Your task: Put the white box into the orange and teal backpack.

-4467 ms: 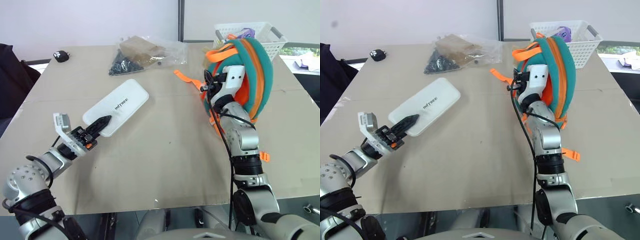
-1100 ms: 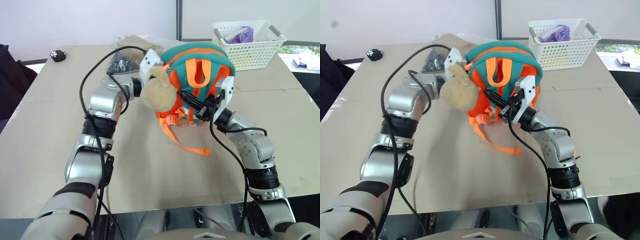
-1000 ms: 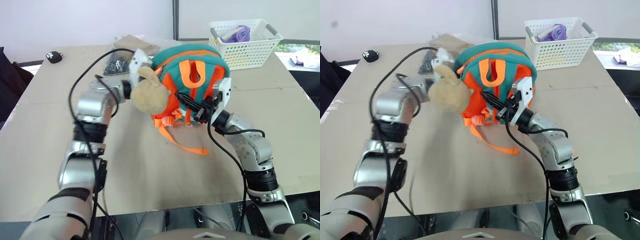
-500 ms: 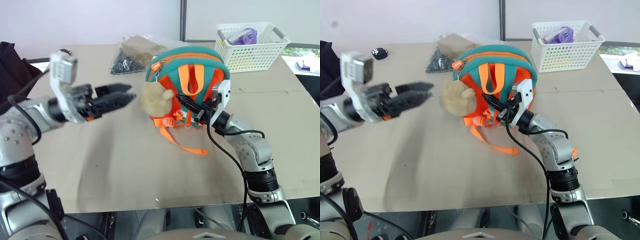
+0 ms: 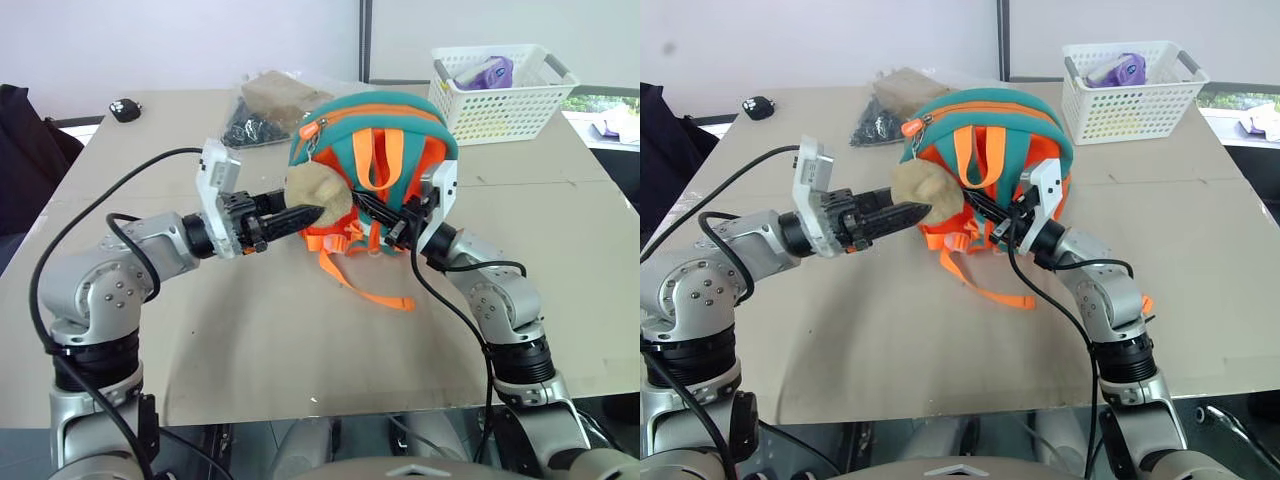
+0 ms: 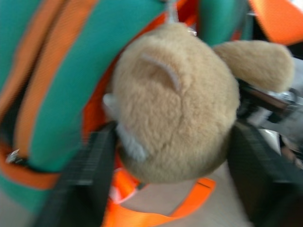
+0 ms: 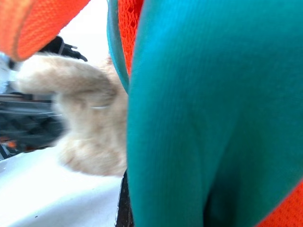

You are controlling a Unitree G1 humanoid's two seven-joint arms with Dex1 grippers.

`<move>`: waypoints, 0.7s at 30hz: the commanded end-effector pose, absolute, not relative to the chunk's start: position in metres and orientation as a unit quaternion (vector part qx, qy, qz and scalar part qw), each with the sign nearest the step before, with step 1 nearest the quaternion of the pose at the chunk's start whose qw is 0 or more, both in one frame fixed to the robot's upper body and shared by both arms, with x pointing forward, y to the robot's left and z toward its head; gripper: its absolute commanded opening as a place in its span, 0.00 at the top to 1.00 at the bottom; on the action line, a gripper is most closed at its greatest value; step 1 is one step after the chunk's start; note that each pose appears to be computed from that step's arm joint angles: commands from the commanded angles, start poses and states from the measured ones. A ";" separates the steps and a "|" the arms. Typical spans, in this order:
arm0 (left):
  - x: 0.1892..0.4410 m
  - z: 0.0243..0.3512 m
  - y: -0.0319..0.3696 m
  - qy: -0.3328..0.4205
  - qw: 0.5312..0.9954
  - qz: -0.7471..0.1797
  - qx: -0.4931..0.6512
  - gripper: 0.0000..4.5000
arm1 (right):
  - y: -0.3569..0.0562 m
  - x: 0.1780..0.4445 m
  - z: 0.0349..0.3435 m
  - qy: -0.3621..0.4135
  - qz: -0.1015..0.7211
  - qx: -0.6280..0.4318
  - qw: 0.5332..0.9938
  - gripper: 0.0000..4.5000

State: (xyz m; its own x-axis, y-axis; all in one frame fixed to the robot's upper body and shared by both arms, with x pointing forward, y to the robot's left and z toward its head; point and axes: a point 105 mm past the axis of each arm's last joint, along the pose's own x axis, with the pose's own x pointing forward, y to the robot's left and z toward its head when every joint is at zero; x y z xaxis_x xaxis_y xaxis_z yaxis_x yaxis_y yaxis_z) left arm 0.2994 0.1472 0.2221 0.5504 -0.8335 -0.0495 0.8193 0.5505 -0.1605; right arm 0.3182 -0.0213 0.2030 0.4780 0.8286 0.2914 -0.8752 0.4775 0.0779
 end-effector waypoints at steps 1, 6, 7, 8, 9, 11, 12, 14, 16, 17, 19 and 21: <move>0.298 0.242 0.147 0.010 0.878 -0.475 -0.055 0.71 | -0.019 0.312 0.216 -0.136 0.506 0.108 0.845 1.00; 0.286 0.273 0.158 -0.055 0.865 -0.494 -0.074 0.97 | -0.017 0.311 0.214 -0.134 0.508 0.108 0.844 1.00; 0.283 0.285 0.173 -0.071 0.870 -0.485 -0.059 0.97 | -0.017 0.311 0.214 -0.134 0.507 0.108 0.844 1.00; 0.279 0.292 0.189 -0.074 0.878 -0.473 -0.030 0.97 | -0.018 0.311 0.214 -0.133 0.507 0.108 0.845 1.00; 0.279 0.294 0.204 -0.069 0.888 -0.454 0.001 0.97 | -0.018 0.311 0.214 -0.133 0.506 0.109 0.845 1.00; 0.285 0.290 0.230 -0.041 0.908 -0.415 0.034 0.97 | -0.018 0.311 0.214 -0.133 0.505 0.110 0.846 1.00; 0.293 0.290 0.249 -0.038 0.923 -0.380 0.048 0.97 | -0.018 0.311 0.213 -0.133 0.505 0.110 0.846 1.00; 0.307 0.291 0.277 -0.037 0.944 -0.324 0.057 0.97 | -0.018 0.310 0.213 -0.132 0.506 0.109 0.845 1.00; 0.327 0.283 0.292 -0.040 0.960 -0.263 0.089 0.97 | -0.019 0.311 0.212 -0.131 0.506 0.108 0.846 1.00; 0.334 0.271 0.291 -0.025 0.962 -0.254 0.102 0.97 | -0.019 0.311 0.212 -0.131 0.505 0.107 0.846 1.00; 0.341 0.227 0.281 0.045 0.945 -0.266 0.185 0.97 | -0.020 0.312 0.212 -0.131 0.503 0.106 0.848 1.00; 0.343 0.175 0.262 0.114 0.923 -0.292 0.222 0.97 | -0.021 0.312 0.214 -0.133 0.500 0.107 0.849 1.00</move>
State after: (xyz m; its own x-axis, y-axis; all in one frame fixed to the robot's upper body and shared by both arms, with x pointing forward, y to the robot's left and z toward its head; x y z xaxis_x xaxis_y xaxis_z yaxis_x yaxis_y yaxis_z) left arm 0.3400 0.2662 0.2024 0.8069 -0.5329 -0.2547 0.5897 0.7520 0.2947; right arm 0.3126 -0.0130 0.1998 0.4569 0.8437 0.2820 -0.8872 0.4550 0.0764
